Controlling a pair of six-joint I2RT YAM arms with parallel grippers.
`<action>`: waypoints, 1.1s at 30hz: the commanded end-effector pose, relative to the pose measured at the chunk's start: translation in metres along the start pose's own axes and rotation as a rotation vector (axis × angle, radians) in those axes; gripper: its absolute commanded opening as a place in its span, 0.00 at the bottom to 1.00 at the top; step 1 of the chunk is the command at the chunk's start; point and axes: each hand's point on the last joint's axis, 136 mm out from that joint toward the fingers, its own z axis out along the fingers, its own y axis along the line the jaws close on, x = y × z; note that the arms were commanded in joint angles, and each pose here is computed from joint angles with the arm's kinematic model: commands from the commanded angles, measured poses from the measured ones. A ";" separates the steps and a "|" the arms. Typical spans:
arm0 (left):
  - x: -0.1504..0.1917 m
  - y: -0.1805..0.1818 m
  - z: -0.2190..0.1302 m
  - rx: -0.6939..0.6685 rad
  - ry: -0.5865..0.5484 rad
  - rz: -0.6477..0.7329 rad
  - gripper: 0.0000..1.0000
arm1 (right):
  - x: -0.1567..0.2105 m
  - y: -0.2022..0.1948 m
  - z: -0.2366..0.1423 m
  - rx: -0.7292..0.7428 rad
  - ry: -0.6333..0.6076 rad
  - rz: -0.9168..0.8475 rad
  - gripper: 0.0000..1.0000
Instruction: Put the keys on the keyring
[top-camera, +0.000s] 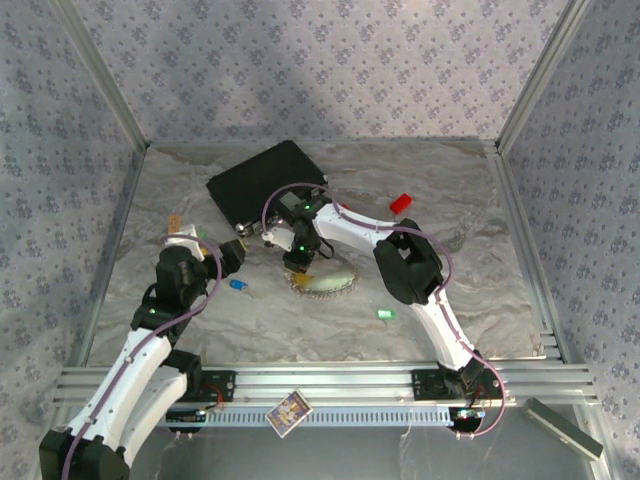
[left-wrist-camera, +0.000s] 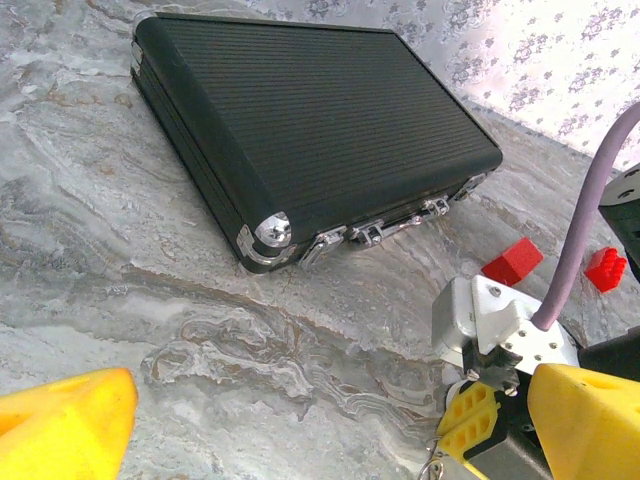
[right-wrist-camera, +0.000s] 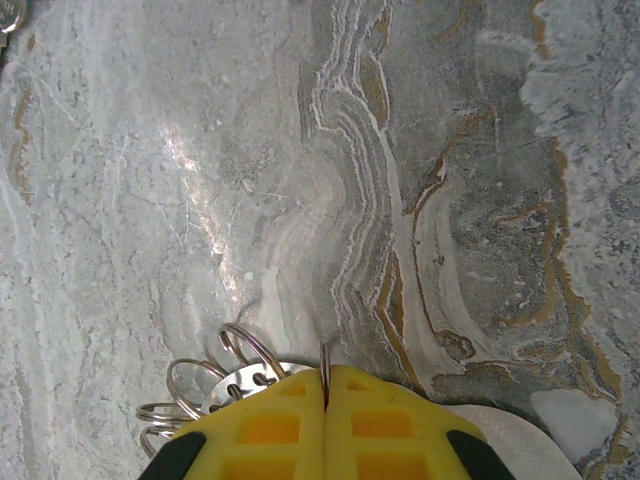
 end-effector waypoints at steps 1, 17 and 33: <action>-0.002 0.003 -0.003 -0.016 -0.013 -0.015 1.00 | 0.010 0.000 0.013 0.004 0.050 -0.005 0.04; -0.026 -0.017 -0.015 0.039 -0.051 0.098 0.90 | -0.020 0.012 -0.063 0.099 -0.273 -0.119 0.00; -0.053 -0.087 -0.026 0.312 -0.051 0.530 0.65 | -0.020 0.041 -0.156 0.078 -0.652 -0.233 0.00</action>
